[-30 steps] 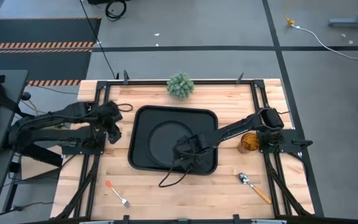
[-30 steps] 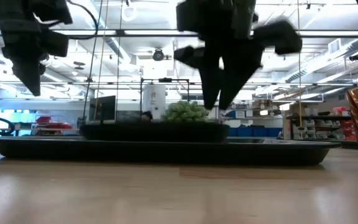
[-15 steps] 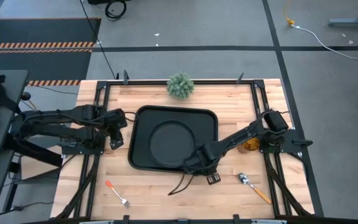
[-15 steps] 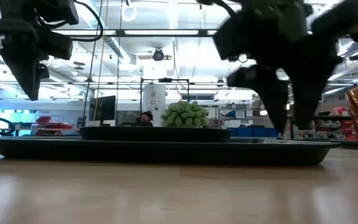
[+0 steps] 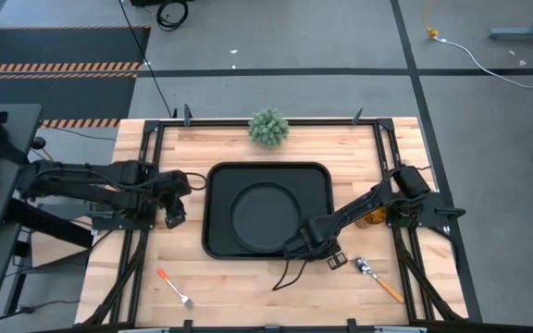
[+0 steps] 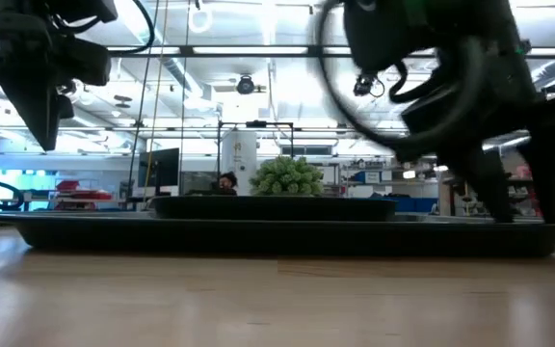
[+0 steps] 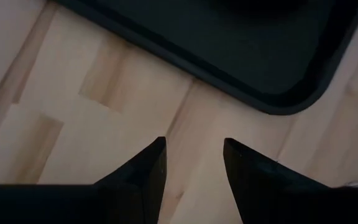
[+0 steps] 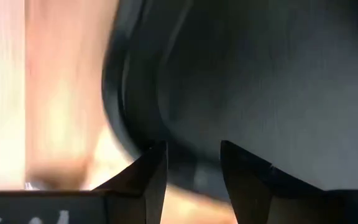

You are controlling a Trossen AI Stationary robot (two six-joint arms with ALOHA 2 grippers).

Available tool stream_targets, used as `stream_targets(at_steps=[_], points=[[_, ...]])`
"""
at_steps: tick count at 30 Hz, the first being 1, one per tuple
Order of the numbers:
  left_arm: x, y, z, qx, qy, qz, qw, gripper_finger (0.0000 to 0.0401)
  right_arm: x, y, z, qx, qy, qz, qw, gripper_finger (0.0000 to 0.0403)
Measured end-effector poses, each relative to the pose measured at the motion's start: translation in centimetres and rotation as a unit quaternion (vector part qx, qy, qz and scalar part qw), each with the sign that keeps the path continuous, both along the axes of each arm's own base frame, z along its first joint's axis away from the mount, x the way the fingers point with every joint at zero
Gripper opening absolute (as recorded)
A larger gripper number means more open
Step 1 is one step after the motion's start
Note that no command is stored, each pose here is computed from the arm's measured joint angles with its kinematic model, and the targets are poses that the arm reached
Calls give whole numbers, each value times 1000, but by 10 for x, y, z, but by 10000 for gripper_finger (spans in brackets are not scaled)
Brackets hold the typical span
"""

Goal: Pick and place plate/cup/fork/spoon on tray
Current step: Adjust the black serving tray, then adjust the black plate on the black serving tray

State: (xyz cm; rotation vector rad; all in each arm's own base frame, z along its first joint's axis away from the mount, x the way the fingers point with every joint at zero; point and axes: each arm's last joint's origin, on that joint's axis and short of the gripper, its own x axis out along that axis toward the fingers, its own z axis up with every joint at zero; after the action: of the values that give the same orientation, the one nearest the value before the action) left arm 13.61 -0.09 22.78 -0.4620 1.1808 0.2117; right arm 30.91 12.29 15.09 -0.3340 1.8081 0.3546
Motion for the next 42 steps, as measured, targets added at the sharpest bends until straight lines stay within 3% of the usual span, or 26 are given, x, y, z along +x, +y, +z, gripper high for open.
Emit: stream_targets(at_steps=[5, 8, 11, 14, 19, 23, 28, 36, 42], points=[[3, -6, 1, -2, -18, -17, 1000, 165, -10, -10, 9, -49, 41, 42, 997, 155], [4, -7, 2, -2, -22, -14, 1000, 165, -7, -21, 25, -47, 0, 17, 999, 155], [4, -8, 2, -2, -24, -15, 1000, 165, 5, -32, 39, -27, -87, -44, 995, 155], [5, -8, 3, 1, -31, -13, 999, 165, 23, -46, 51, 2, -194, -112, 975, 155], [16, -6, 8, 32, -92, 4, 995, 165, 63, -71, 54, 41, -342, -206, 916, 155], [29, -5, 19, 53, -181, 16, 982, 165, 85, -84, 31, 46, -373, -227, 899, 155], [36, -5, 26, 62, -230, 3, 971, 164, 90, -92, 8, 40, -348, -259, 900, 155], [36, -3, 25, 77, -227, 9, 971, 164, 77, -100, 4, 10, -286, -241, 927, 155], [39, 1, 30, 87, -255, 15, 963, 164, 76, -112, 4, 3, -281, -247, 927, 155]])
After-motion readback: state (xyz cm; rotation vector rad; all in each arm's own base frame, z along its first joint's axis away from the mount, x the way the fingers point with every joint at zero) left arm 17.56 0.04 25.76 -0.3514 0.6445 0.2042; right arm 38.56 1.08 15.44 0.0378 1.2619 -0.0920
